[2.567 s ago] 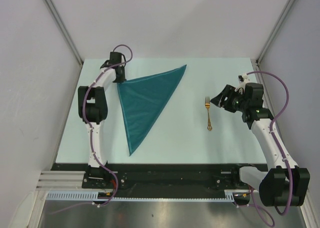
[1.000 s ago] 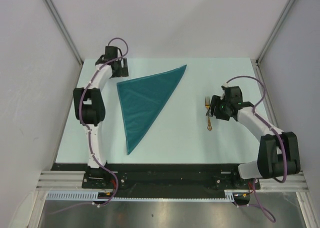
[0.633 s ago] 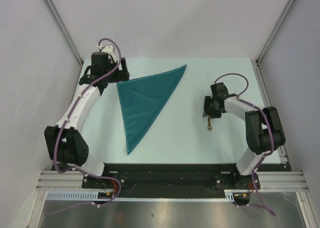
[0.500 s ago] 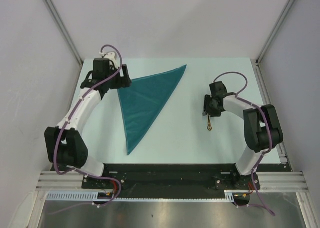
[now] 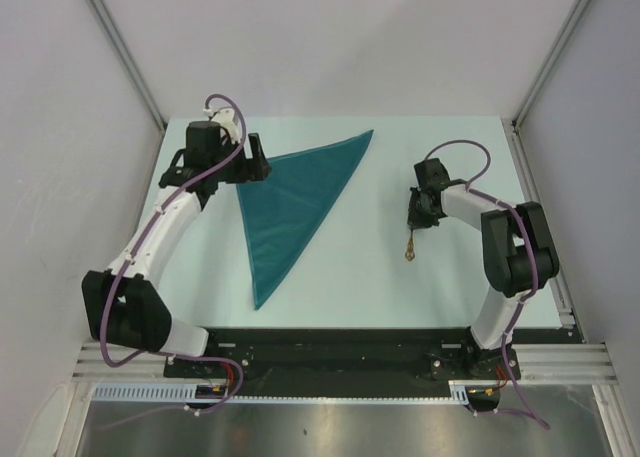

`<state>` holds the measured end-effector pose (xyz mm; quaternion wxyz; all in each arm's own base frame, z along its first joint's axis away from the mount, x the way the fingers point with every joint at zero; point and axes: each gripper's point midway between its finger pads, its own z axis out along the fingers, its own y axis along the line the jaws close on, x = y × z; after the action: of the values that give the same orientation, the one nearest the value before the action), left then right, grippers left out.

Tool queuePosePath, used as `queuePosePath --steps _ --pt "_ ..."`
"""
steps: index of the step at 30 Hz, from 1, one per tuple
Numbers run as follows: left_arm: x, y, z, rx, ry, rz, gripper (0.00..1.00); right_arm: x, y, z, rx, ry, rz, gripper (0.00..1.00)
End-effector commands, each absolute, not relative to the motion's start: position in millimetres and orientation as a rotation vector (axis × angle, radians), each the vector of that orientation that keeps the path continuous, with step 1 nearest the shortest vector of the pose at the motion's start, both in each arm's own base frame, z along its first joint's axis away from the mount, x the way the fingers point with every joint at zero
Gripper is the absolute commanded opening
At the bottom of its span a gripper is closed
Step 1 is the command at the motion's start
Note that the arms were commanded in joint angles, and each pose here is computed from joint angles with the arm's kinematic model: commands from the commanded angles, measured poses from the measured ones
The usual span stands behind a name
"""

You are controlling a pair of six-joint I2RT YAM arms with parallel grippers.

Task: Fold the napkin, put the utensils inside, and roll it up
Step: Place the knife on the napkin.

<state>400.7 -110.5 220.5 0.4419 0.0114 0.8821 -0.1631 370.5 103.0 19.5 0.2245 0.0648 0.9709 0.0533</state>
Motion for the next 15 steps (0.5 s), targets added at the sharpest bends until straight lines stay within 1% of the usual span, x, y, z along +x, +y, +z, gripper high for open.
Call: queuePosePath --steps 1,2,8,9,11,12,13,15 --pt "397.2 -115.2 254.9 0.025 2.094 -0.452 0.88 365.8 146.9 28.3 0.210 2.697 0.283 0.00" --pt "395.9 -115.8 256.9 0.027 2.091 -0.458 0.88 369.4 159.3 37.0 0.283 2.667 0.336 0.00" --pt "389.5 -120.4 274.6 0.036 2.056 -0.525 0.88 384.9 260.4 80.8 0.342 2.528 0.556 0.00" --pt "388.2 -118.9 280.3 0.034 2.040 -0.527 0.88 389.6 276.4 86.4 0.402 2.511 0.605 0.00" --pt "386.8 -117.8 284.0 0.031 2.028 -0.538 0.88 395.5 316.4 90.2 0.403 2.488 0.685 0.00" --pt "385.8 -114.7 289.0 0.027 2.012 -0.541 0.88 397.3 331.1 91.3 0.459 2.478 0.730 0.00" --pt "384.1 -116.4 290.8 0.027 2.007 -0.570 0.88 403.9 347.7 101.8 0.466 2.446 0.781 0.00" --pt "385.7 -109.5 295.2 0.008 1.988 -0.583 0.88 408.8 370.1 87.3 0.490 2.440 0.768 0.00"
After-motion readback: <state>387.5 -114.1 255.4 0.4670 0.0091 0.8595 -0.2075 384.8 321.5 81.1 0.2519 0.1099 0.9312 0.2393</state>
